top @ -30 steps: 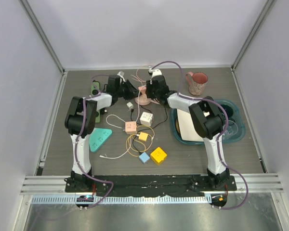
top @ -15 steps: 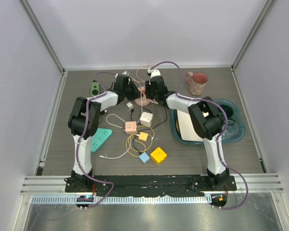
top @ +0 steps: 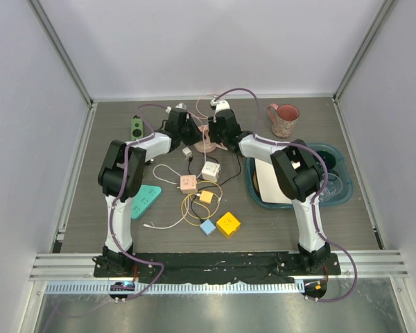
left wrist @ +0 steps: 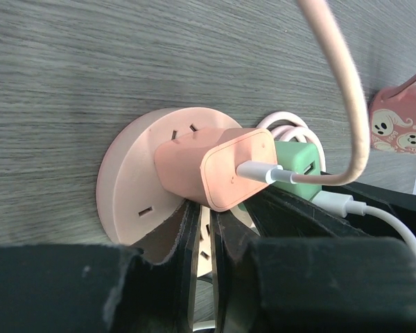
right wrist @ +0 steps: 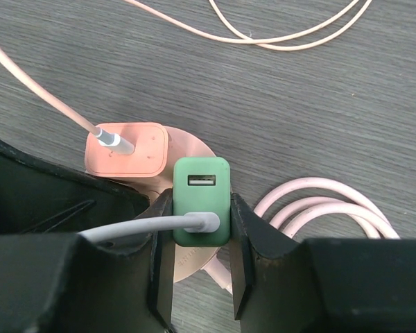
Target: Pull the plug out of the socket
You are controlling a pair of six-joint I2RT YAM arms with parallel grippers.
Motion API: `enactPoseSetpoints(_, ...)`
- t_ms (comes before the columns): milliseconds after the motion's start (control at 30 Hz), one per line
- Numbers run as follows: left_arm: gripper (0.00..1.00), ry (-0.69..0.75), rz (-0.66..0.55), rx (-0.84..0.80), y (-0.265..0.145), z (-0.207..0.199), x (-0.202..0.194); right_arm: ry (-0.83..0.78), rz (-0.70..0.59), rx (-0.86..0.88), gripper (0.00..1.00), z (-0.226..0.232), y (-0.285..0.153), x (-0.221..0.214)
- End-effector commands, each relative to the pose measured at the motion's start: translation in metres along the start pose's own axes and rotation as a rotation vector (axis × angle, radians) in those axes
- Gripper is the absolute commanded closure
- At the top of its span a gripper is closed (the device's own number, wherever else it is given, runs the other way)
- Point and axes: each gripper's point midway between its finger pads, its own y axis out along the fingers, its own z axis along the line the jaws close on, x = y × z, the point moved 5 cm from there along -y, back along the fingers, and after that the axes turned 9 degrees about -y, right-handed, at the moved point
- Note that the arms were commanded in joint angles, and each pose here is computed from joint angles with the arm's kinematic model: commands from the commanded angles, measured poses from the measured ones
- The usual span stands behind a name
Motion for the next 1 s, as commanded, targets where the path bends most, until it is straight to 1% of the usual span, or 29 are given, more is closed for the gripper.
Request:
enactPoseSetpoints(0, 0.83, 0.019, 0.136, 0.369, 0.003, 0.096, -0.049, -0.054, -0.256, 0.033, 0.99, 0.017, -0.046, 0.105)
enactPoseSetpoints(200, 0.82, 0.024, 0.136, 0.372, 0.004, 0.096, -0.048, -0.082, -0.279, 0.023, 0.99, 0.014, -0.054, 0.106)
enactPoseSetpoints(333, 0.82, 0.025, 0.142, 0.375, 0.004, 0.096, -0.049, -0.001, -0.273, 0.042, 0.99, 0.007, -0.053, 0.102)
enactPoseSetpoints(367, 0.82, 0.026, 0.14, 0.375, 0.004, 0.096, -0.048, 0.074, -0.271, 0.092, 0.99, 0.01, -0.053, 0.102)
enactPoseSetpoints(433, 0.82, 0.026, 0.14, 0.377, 0.004, 0.096, -0.048, 0.151, -0.266, 0.1, 0.99, 0.001, -0.051, 0.101)
enactPoseSetpoints(467, 0.81, 0.029, 0.141, 0.378, 0.004, 0.096, -0.048, 0.147, -0.265, 0.113, 0.99, 0.003, -0.051, 0.101)
enactPoseSetpoints(567, 0.79, 0.045, 0.162, 0.385, 0.005, 0.095, -0.049, 0.042, -0.246, 0.105, 0.99, 0.021, -0.05, 0.101)
enactPoseSetpoints(600, 0.79, 0.047, 0.163, 0.384, 0.005, 0.094, -0.048, -0.062, -0.223, 0.036, 0.99, 0.018, -0.05, 0.102)
enactPoseSetpoints(633, 0.79, 0.05, 0.167, 0.385, 0.006, 0.094, -0.049, -0.123, -0.21, 0.018, 0.99, 0.033, -0.052, 0.099)
enactPoseSetpoints(700, 0.79, 0.052, 0.164, 0.388, 0.006, 0.094, -0.049, -0.204, -0.195, -0.034, 0.99, 0.034, -0.053, 0.097)
enactPoseSetpoints(767, 0.79, 0.065, 0.161, 0.393, 0.005, 0.094, -0.049, -0.176, -0.201, -0.026, 0.99, 0.032, -0.055, 0.1)
enactPoseSetpoints(867, 0.79, 0.077, 0.153, 0.403, 0.006, 0.093, -0.05, -0.092, -0.213, -0.007, 0.99, 0.023, -0.059, 0.107)
enactPoseSetpoints(933, 0.79, 0.077, 0.152, 0.41, 0.007, 0.091, -0.05, -0.003, -0.217, 0.046, 0.99, 0.021, -0.062, 0.11)
enactPoseSetpoints(967, 0.79, 0.079, 0.159, 0.416, 0.006, 0.091, -0.051, 0.038, -0.221, 0.051, 0.99, 0.013, -0.062, 0.113)
